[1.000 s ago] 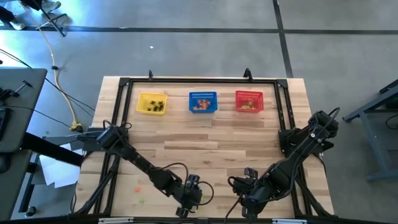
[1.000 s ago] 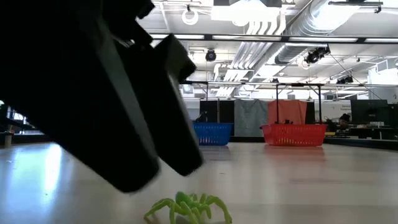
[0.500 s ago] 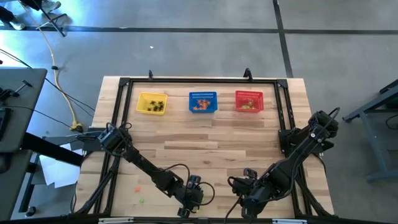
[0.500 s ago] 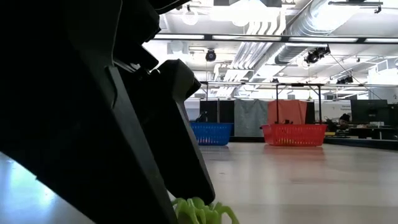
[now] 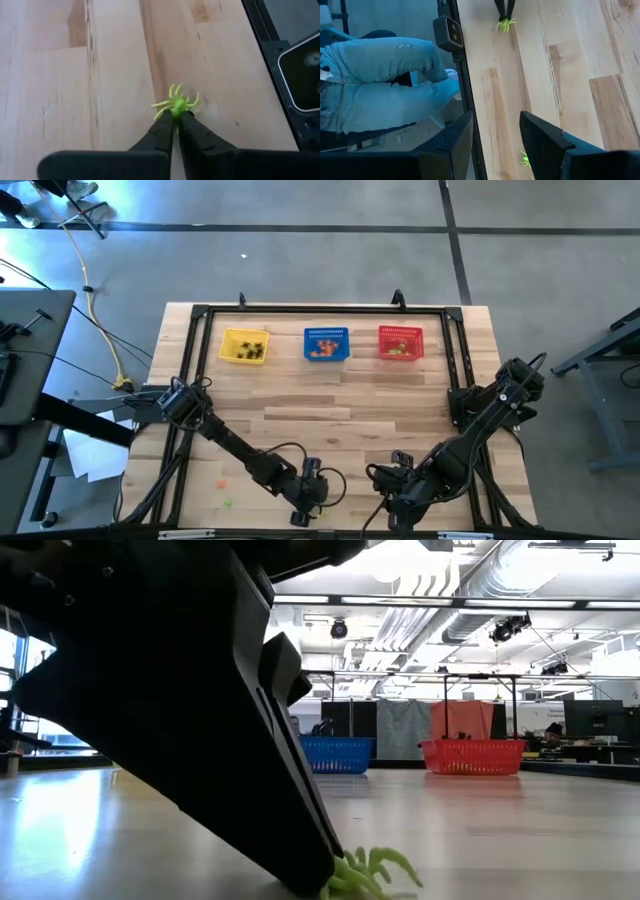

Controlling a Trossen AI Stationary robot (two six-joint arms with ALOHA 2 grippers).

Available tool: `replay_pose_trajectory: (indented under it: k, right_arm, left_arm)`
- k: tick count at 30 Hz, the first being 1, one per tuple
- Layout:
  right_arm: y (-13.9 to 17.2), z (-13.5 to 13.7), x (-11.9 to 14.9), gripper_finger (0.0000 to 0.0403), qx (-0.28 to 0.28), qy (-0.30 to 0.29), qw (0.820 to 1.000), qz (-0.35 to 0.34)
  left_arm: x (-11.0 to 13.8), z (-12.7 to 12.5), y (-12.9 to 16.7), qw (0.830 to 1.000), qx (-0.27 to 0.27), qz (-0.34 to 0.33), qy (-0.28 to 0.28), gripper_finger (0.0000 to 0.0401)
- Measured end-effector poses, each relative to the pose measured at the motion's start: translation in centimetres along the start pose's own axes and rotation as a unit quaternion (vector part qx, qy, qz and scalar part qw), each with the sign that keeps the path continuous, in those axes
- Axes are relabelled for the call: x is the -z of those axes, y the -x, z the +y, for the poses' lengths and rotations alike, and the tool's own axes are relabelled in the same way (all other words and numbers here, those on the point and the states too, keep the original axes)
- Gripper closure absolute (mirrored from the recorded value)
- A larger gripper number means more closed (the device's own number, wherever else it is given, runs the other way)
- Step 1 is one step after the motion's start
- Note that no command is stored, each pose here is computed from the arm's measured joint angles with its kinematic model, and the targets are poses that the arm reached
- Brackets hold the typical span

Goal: Sort Halloween decoration
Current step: Put the green spider toy into the red basket

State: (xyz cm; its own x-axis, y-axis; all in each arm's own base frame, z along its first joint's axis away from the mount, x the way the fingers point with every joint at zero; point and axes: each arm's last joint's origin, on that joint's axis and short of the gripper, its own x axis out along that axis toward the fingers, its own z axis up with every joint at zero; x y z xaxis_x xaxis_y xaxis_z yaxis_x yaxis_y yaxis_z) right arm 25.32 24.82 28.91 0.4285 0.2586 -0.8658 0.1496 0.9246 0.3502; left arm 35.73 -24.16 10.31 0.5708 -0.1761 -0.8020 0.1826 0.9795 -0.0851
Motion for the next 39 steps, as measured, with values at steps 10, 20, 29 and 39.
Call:
replay_pose_trajectory:
  k: [10,20,29,39]
  right_arm:
    - [0.0,0.0,0.0,0.0243,0.000,0.000,1.000,0.000]
    - [0.0,0.0,0.0,0.0243,-0.001,0.000,1.000,-0.001]
    - [0.0,0.0,0.0,0.0243,-0.002,0.000,1.000,-0.001]
    - [0.0,0.0,0.0,0.0243,-0.001,0.000,1.000,-0.001]
  left_arm:
    - [-0.1,-0.2,0.4,1.000,-0.002,-0.002,0.007,0.0400]
    - [-0.4,-0.4,2.1,1.000,-0.004,0.002,-0.007,0.0401]
    - [-1.6,-0.7,4.4,1.000,-0.004,-0.025,-0.005,0.0401]
    - [-3.5,-0.7,7.9,0.997,-0.004,-0.072,-0.018,0.0401]
